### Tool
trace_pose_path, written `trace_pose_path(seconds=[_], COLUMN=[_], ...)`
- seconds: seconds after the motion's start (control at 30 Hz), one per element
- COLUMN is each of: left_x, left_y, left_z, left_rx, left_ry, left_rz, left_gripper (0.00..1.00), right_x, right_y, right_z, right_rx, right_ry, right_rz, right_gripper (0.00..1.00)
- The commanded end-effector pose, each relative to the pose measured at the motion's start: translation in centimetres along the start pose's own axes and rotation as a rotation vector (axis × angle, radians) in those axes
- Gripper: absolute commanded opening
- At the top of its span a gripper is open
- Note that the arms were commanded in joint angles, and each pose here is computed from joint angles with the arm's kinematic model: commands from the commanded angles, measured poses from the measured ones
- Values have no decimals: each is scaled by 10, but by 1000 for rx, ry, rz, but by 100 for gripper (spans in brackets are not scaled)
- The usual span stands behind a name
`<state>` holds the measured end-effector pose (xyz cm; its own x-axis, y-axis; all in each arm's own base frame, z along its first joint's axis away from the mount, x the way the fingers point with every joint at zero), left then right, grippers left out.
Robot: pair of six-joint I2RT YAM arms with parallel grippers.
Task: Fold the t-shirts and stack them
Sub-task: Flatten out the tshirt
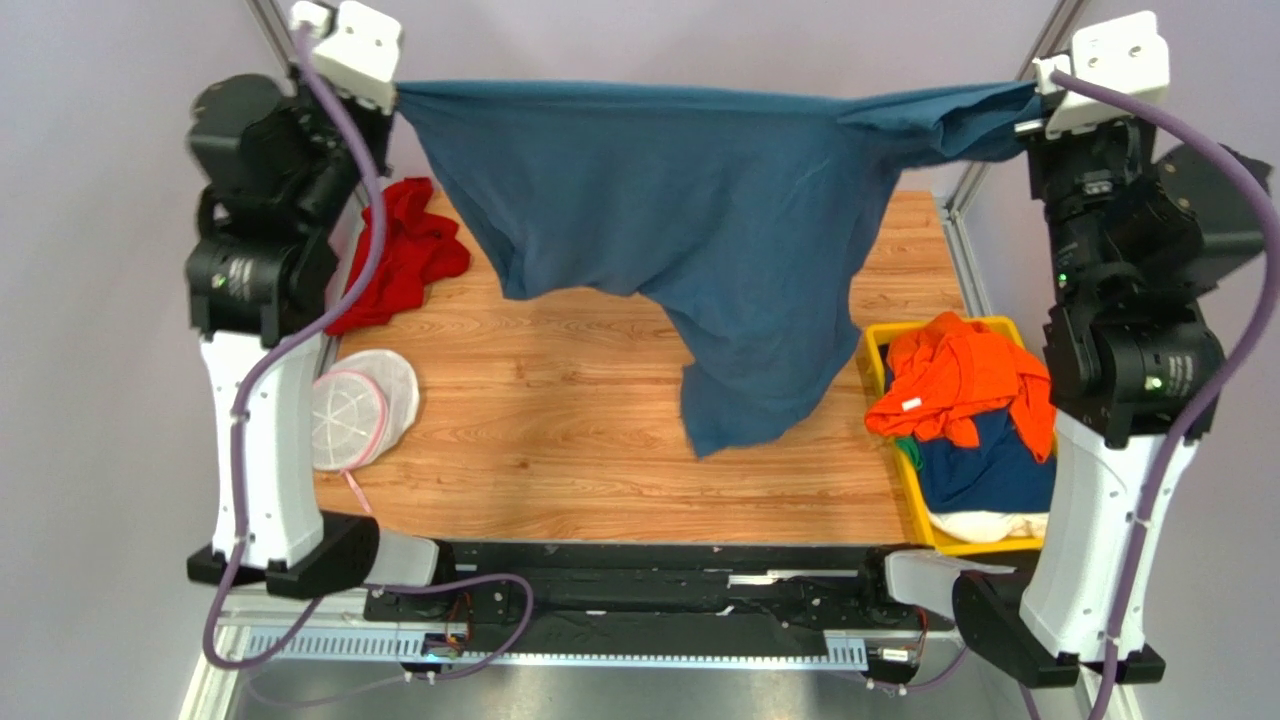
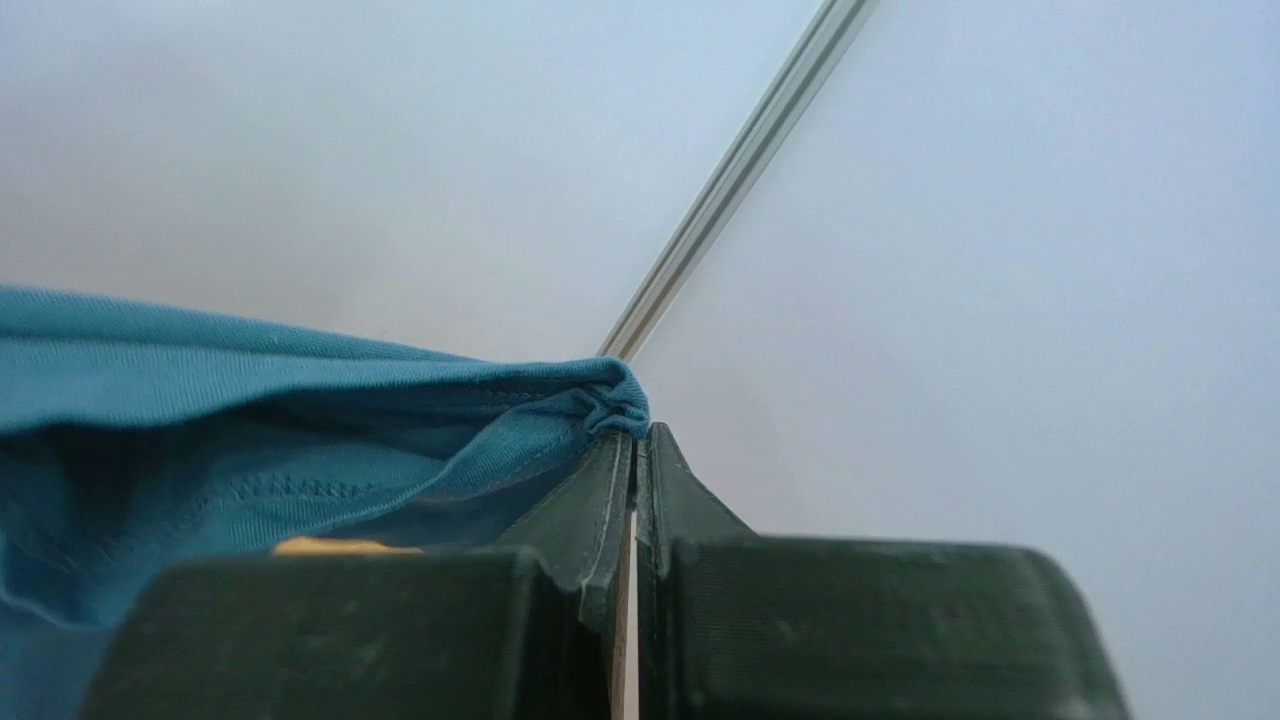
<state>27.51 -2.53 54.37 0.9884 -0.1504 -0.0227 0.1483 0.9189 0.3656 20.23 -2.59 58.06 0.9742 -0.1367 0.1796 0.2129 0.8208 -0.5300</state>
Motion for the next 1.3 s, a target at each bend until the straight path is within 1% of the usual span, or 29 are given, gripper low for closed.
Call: trace_pose_path(seconds=[0.0,0.03,0.1,0.13,0.17,0.2,0.23,0.27,0.3,0.33,0.37,0.47,0.5,0.57,0.67,0.7,0.73,0.77,0.8,0.83,0.87,0.9,0.93,0.97,1.0,1.07,1.1,1.17,1.27], left_x=[-38,-42,-43,-56,-54,-50,-43,-48,-45,-49,-44,-38,-44,-49,-61,-67,-72,-76,-94,-102,-105,-132,-144,-148,-178,-196,-207,-210,-189], left_y=[32,35,38,42,40,37,36,44,45,42,42,49,50,47,42,37,31,25,18,10,2,-4,-9,-15,-18,-22,-23,-21,-12], left_z=[26,28,23,32,31,26,25,26,28,30,26,24,25,28,32,29,30,26,24,22,11,11,8,-4,-3,-11,-15,-18,-16], left_rx=[-43,-23,-25,-46,-33,-13,-60,-96,-120,-118,-116,-162,-170,-169,-170,-174,-165,-162,-174,-169,-174,-171,-167,-165,-136,-120,-119,-133,-143], left_ry=[-122,-138,-123,-202,-230,-216,-197,-196,-237,-283,-277,-263,-290,-333,-334,-298,-299,-284,-285,-296,-273,-299,-310,-292,-352,-377,-359,-340,-333], left_rz=[218,237,276,311,285,257,259,318,316,283,281,369,387,364,308,276,212,160,121,54,13,-6,-28,-44,-30,-6,-1,40,98], left_gripper=[0,0,0,0,0,0,0,0,0,0,0,0,0,0,0,0,0,0,0,0,0,0,0,0,0,0,0,0,0], right_x=[-10,-11,-12,-17,-17,-16,-12,-11,-12,-10,-8,-6,-7,-11,-19,-24,-30,-37,-53,-60,-71,-88,-99,-110,-129,-148,-160,-169,-154], right_y=[-18,-20,-25,-27,-25,-20,-21,-24,-30,-27,-25,-30,-34,-36,-36,-31,-27,-18,-16,-7,3,5,13,16,16,14,10,3,1], right_z=[5,3,3,4,4,2,1,3,6,4,2,6,9,14,19,14,15,9,10,9,4,2,3,1,-1,1,3,6,6], right_rx=[-79,-97,-123,-115,-110,-128,-122,-109,-89,-85,-88,-78,-71,-50,4,13,41,82,119,150,204,224,242,261,263,272,273,277,276], right_ry=[13,34,41,25,9,9,32,37,31,21,16,-1,-19,-45,-53,-22,-36,-9,-27,-46,-16,-26,-55,-56,-84,-132,-158,-177,-155], right_rz=[-88,-104,-148,-161,-148,-117,-141,-171,-209,-202,-196,-256,-286,-287,-237,-190,-146,-72,-28,59,134,177,267,302,317,319,303,264,215], right_gripper=[0,0,0,0,0,0,0,0,0,0,0,0,0,0,0,0,0,0,0,0,0,0,0,0,0,0,0,0,0])
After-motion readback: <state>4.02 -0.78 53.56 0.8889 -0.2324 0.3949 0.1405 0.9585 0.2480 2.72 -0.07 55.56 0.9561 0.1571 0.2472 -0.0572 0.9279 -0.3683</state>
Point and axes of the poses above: each gripper's point midway between its finger pads, its own x axis out along the fingers, its own y axis along the line the jaws close on, z = x × y, the point moved 9 cm from there along -x, back along the fingers, and after that the axes turned 4 degrees about -x, right-handed, at the moved point
